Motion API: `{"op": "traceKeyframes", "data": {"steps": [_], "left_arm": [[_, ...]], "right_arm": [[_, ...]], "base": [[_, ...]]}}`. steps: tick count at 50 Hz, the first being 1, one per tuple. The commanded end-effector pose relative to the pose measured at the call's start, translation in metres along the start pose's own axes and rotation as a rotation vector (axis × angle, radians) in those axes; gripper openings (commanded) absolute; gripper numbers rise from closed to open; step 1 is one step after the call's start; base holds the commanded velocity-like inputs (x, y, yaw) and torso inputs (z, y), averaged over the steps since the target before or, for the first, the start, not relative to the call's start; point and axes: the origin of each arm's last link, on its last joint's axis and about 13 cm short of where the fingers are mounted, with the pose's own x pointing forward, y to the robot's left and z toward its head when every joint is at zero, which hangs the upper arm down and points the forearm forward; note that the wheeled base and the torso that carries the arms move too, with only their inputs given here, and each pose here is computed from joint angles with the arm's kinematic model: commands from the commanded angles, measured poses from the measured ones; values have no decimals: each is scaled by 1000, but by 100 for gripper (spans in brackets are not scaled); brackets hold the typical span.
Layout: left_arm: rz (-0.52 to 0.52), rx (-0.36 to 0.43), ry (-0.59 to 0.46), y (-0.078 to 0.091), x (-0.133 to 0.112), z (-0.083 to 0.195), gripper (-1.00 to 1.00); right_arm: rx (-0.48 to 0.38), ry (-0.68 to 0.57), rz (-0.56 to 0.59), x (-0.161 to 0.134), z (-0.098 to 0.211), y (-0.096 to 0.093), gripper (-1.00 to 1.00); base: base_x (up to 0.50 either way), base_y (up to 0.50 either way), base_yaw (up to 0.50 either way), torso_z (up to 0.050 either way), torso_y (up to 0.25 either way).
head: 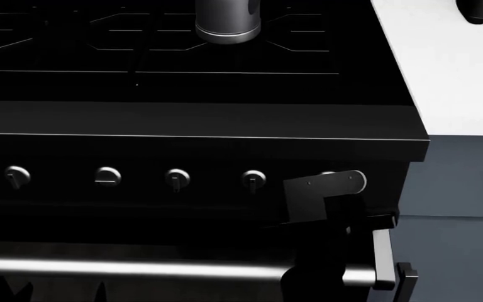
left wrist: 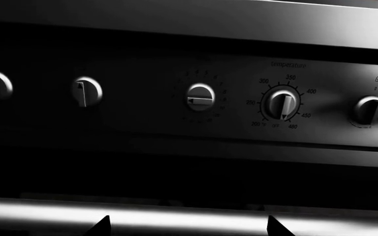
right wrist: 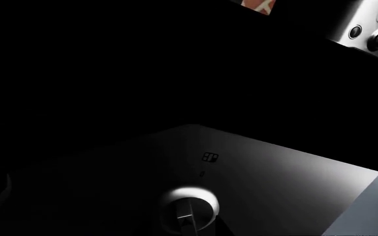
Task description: Turn off the front right burner of the stove.
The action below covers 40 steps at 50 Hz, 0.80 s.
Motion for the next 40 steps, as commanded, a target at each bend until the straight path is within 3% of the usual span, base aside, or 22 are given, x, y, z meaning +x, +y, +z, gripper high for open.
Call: {"op": "traceKeyframes", "data": {"steps": [1,12,21,29,40], "left_arm": [[0,-1,0,0,-1,0,100],[-1,-2,1,0,0,0,100],[0,-4,2,1,1,0,100],[0,-3,2,1,1,0,100],[0,-3,2,1,0,0,100]], "right_arm": [[57,55,61,5,5,-7,-100],[355,136,171,2,16,-8,-100],[489,166,222,-1,20,-11,-100],[578,179,262,-2,24,-13,-100],[597,183,266,-3,24,-13,-100]], "base": [[20,0,3,0,0],[24,-3,4,-2,0],[26,-3,5,-2,0],[26,-2,7,-3,0],[23,0,8,-2,0]]}}
